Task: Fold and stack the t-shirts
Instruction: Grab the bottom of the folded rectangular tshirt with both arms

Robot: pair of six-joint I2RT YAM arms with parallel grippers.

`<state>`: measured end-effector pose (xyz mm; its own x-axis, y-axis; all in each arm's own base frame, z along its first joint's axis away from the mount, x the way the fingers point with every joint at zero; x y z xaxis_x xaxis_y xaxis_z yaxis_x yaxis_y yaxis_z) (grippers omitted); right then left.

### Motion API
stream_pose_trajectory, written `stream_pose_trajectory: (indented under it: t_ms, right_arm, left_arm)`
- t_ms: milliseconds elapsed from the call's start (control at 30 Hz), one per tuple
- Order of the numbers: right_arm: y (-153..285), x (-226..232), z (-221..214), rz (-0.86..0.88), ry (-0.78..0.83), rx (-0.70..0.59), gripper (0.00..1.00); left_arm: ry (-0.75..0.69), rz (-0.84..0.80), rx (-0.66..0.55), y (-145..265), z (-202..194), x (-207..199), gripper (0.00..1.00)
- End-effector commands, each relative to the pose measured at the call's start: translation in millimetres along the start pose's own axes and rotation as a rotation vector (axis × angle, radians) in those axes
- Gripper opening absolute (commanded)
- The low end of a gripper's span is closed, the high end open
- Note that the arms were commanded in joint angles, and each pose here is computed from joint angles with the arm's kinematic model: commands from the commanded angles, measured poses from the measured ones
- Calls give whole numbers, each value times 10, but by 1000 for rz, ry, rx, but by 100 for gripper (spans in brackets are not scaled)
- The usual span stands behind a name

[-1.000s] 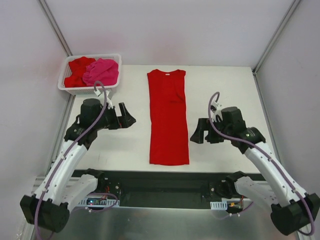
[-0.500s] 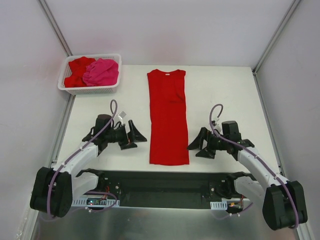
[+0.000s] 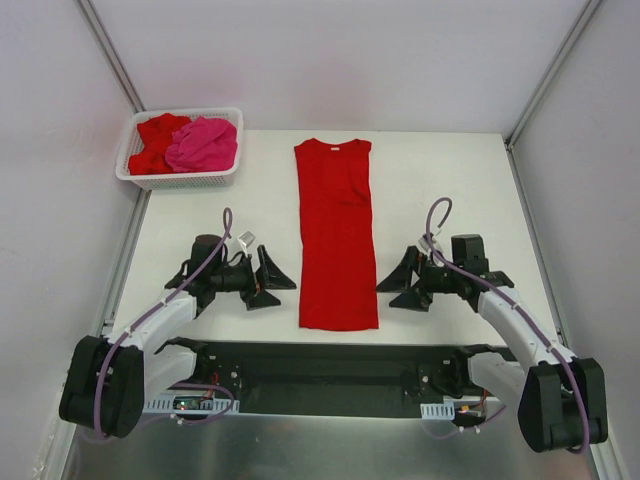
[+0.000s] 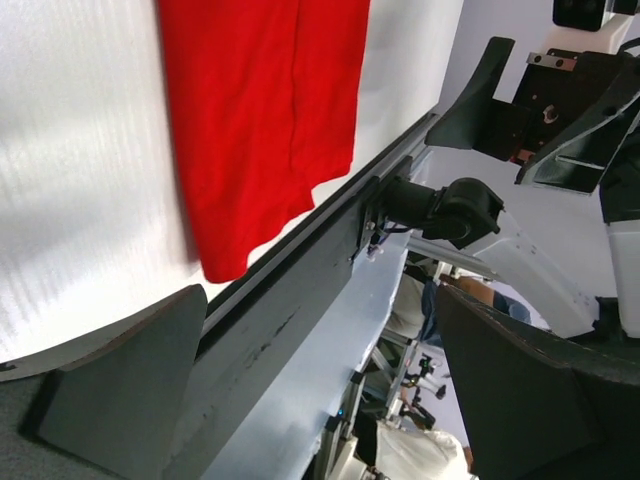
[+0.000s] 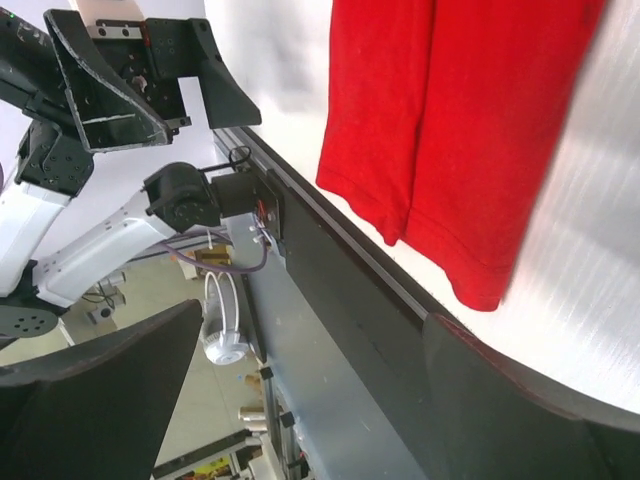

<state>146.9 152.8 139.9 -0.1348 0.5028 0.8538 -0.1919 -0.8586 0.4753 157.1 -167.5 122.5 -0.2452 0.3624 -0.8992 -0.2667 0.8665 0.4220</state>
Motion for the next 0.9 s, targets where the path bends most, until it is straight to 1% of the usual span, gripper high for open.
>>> stream_pose_trajectory:
  t_ms: [0, 33, 100, 133, 167, 233, 267, 333, 367, 433, 467, 533, 567, 600, 633, 667, 700, 733, 767, 833, 867]
  right_arm:
    - [110, 110, 101, 44, -31, -43, 96]
    - [131, 125, 129, 49, -9, -78, 96]
    - [123, 50, 158, 3, 1, -119, 96]
    - [95, 14, 148, 6, -24, -105, 96]
    - [59, 13, 219, 39, -17, -119, 96]
    - [-4, -14, 187, 78, -100, -75, 96]
    - [-11, -9, 211, 90, -82, -87, 96]
    - [-21, -45, 192, 75, -109, -99, 96]
    - [-19, -29, 240, 85, -87, -135, 96]
    - [-35, -14, 280, 115, -103, -175, 96]
    - [-43, -14, 279, 125, -112, -171, 96]
    - [-57, -32, 261, 130, -113, -149, 96]
    - [-69, -56, 236, 127, -112, -135, 96]
    - [-79, -80, 218, 126, -106, -127, 96]
    - [-85, -110, 186, 122, -81, -119, 96]
    - [-97, -146, 138, 121, -84, -105, 96]
    - [-110, -191, 113, 116, -97, -95, 96]
    - [-115, -213, 112, 118, -98, -90, 96]
    - [-121, -234, 99, 123, -87, -78, 96]
    - [-147, -328, 67, 106, -111, -54, 96]
    - [-164, -388, 29, 98, -108, -42, 96]
  left_arm:
    - [-24, -41, 46, 47, 44, -281, 99]
    - [-24, -43, 53, 45, 49, -297, 99]
    - [-50, -52, 57, 51, 65, -346, 99]
    - [-66, -60, 58, 59, 68, -376, 99]
    - [-115, -74, 49, 76, 86, -448, 99]
    - [-175, -91, -7, 128, 106, -551, 99]
    - [-195, -93, -35, 142, 128, -583, 99]
    - [-211, -90, -72, 160, 151, -595, 99]
    - [-209, -88, -68, 149, 149, -569, 99]
    - [-207, -93, -52, 114, 155, -521, 99]
    - [-183, -103, -23, 90, 116, -454, 99]
    - [-161, -124, -24, 50, 133, -416, 99]
    - [-112, -120, -12, 30, 110, -352, 99]
    - [-99, -119, -3, 6, 116, -317, 99]
    - [-85, -115, 18, -11, 110, -289, 99]
    - [-86, -120, 53, -25, 95, -268, 99]
    - [-58, -114, 91, -64, 86, -193, 99]
    - [-50, -124, 103, -80, 78, -163, 99]
    - [-79, -176, 95, -97, 86, -173, 99]
    - [-57, -173, 109, -131, 94, -115, 100]
    - [-76, -178, 112, -140, 106, -112, 99]
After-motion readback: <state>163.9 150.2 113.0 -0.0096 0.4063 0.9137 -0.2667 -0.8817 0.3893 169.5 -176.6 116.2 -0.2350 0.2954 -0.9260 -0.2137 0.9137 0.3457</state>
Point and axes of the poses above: each gripper's point midway between its finger pads, its own y axis back along the fingers, its own x axis along the line the jaws close on, z = x × y, the point moved 4 cm from there along y, back along the fingers, and after that the axes turned 9 degrees about y, right-handed, at the moved point
